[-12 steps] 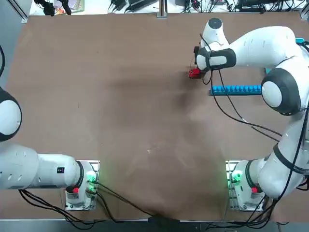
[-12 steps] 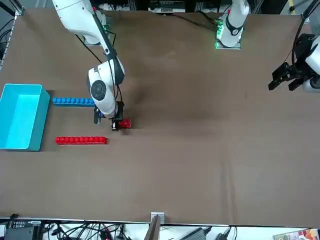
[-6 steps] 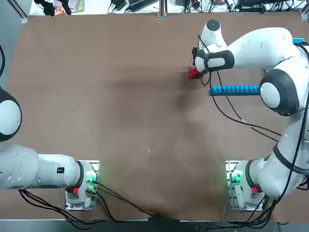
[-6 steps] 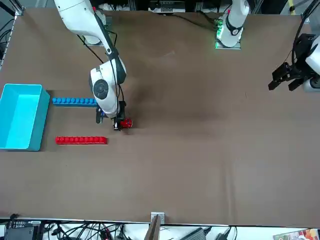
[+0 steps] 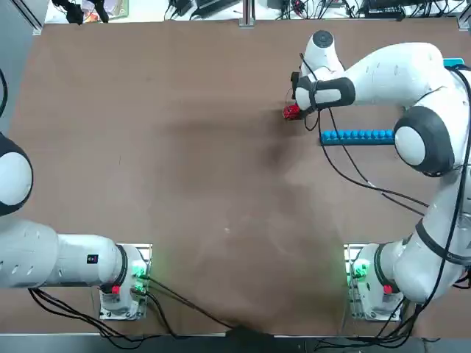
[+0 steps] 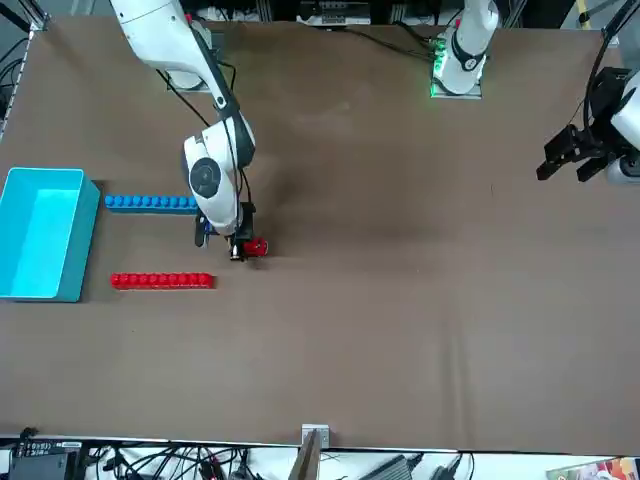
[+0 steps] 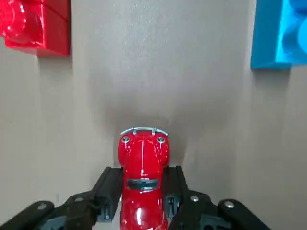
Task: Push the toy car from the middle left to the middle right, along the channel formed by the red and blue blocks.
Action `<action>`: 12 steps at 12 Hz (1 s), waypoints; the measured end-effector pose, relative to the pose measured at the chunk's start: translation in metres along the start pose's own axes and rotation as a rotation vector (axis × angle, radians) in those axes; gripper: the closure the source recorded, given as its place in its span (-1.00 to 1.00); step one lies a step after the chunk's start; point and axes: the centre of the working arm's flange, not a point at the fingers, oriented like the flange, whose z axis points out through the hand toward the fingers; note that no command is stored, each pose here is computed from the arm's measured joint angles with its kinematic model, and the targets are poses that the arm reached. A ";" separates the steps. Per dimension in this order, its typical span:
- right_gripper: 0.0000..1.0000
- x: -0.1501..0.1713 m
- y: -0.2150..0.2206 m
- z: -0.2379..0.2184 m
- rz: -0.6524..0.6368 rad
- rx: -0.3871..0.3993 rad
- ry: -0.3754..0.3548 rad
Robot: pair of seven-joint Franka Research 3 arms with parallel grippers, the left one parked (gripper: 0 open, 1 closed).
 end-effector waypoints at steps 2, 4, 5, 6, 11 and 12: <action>0.02 -0.008 0.000 0.000 0.002 0.003 -0.002; 0.02 -0.014 0.001 0.000 0.005 0.006 -0.003; 0.02 -0.017 0.001 0.000 0.006 0.008 -0.004; 0.02 -0.020 0.001 0.000 0.008 0.009 -0.005; 0.02 -0.030 0.003 0.000 0.019 0.014 -0.008; 0.02 -0.031 0.003 0.000 0.021 0.014 -0.008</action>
